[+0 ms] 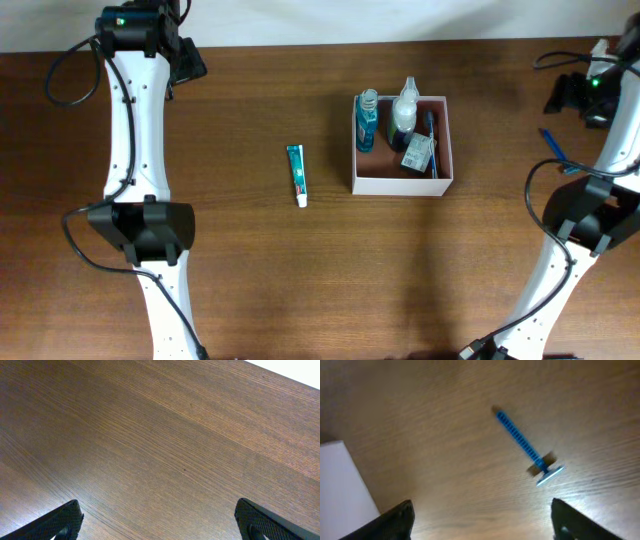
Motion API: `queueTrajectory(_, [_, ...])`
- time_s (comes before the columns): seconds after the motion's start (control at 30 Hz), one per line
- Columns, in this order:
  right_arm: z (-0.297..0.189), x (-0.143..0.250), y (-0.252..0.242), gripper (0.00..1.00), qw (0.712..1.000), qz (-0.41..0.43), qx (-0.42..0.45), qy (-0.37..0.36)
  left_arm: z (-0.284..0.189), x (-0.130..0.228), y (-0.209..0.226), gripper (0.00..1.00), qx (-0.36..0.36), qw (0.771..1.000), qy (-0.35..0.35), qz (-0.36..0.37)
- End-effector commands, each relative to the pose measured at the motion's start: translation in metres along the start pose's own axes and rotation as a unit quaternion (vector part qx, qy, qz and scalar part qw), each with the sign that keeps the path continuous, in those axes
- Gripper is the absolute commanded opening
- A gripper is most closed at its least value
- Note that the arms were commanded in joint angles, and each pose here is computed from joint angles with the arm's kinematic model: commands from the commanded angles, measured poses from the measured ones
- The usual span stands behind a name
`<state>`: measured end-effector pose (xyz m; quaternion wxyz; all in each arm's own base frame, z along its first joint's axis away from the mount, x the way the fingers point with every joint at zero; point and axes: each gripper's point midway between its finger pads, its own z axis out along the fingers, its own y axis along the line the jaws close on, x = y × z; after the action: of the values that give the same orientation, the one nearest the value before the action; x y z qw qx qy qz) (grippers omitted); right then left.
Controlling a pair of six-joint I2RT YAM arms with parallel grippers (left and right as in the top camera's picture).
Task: Pack container
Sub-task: 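Move the right gripper to the blue razor and grasp it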
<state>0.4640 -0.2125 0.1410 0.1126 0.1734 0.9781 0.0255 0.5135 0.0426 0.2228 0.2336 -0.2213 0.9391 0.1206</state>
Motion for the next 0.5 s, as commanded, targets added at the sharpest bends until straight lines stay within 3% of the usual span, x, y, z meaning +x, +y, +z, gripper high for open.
queueTrajectory(0.0, [-0.004, -0.006, -0.029, 0.88, 1.000, -0.013, 0.011, -0.020, 0.004, 0.001, 0.001, 0.99, -0.006, 1.000, 0.003, -0.005])
queueTrajectory(0.47, [0.025, -0.004, -0.038, 0.99, 0.993, -0.118, 0.002, 0.000, 0.004, 0.001, 0.001, 0.99, -0.006, 1.000, 0.003, -0.005])
